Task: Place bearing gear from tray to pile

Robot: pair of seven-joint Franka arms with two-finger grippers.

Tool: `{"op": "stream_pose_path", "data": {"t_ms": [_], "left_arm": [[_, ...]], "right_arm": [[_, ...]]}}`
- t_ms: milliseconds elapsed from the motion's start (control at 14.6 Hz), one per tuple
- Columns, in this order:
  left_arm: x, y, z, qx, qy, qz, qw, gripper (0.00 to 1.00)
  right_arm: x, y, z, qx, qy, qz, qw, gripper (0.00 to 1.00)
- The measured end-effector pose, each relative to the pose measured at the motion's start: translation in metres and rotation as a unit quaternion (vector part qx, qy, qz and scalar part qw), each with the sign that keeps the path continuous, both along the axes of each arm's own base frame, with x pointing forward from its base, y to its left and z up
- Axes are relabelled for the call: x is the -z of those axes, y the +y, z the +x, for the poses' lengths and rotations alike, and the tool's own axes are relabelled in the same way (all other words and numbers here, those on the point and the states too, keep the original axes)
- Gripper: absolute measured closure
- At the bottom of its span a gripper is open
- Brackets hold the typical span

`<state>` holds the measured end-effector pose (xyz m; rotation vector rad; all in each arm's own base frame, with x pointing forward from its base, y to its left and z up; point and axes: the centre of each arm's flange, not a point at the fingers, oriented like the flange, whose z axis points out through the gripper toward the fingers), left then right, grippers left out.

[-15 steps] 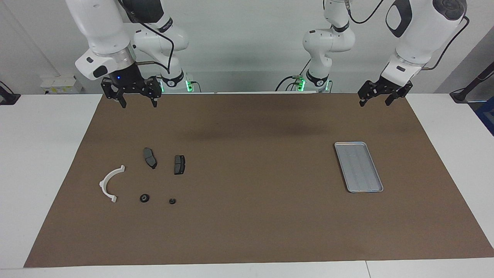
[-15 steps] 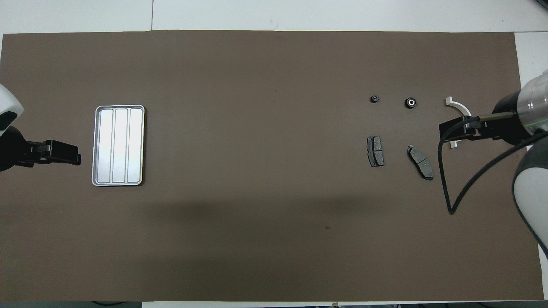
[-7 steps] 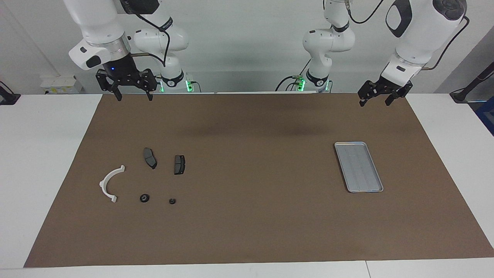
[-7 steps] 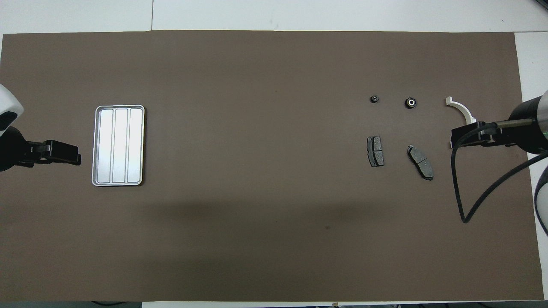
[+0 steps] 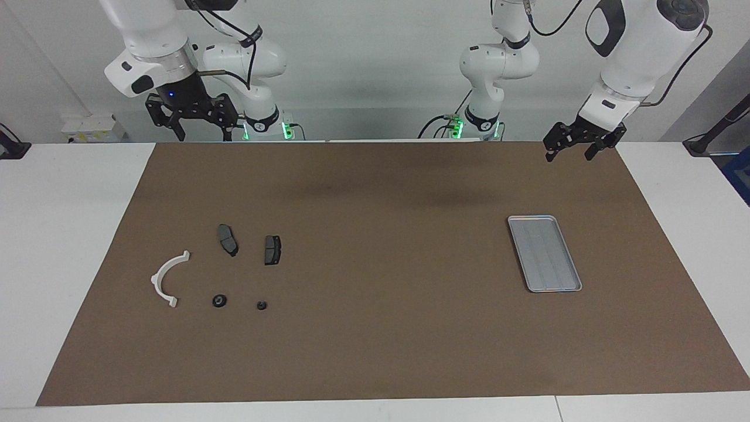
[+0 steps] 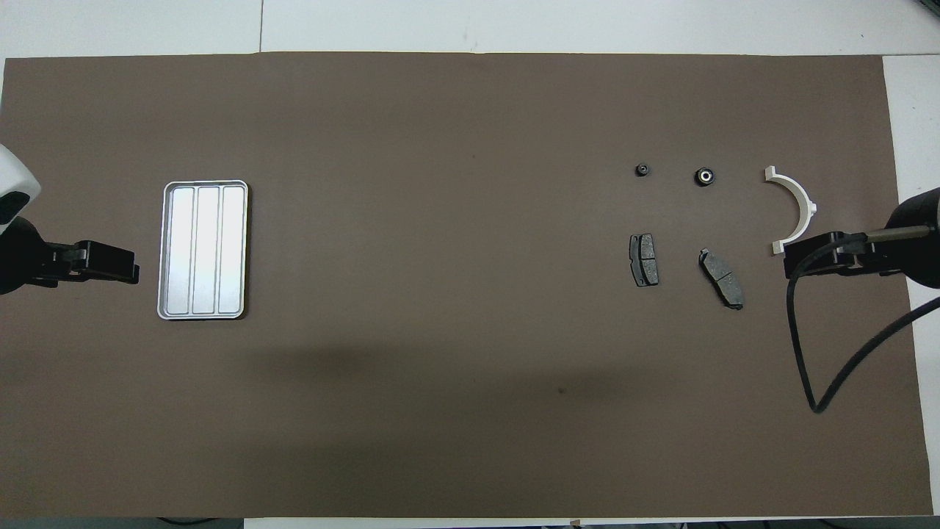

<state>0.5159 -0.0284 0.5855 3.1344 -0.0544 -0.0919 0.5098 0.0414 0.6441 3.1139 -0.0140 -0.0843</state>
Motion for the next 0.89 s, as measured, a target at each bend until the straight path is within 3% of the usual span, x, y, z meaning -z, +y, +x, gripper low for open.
{"op": "stream_pose_path", "data": {"t_ms": [892], "left_arm": [[0.0000, 0.0000, 0.0000, 0.000, 0.000, 0.000, 1.000, 0.00]], "right_arm": [[-0.0004, -0.0003, -0.0003, 0.003, 0.001, 0.015, 1.000, 0.00]]}}
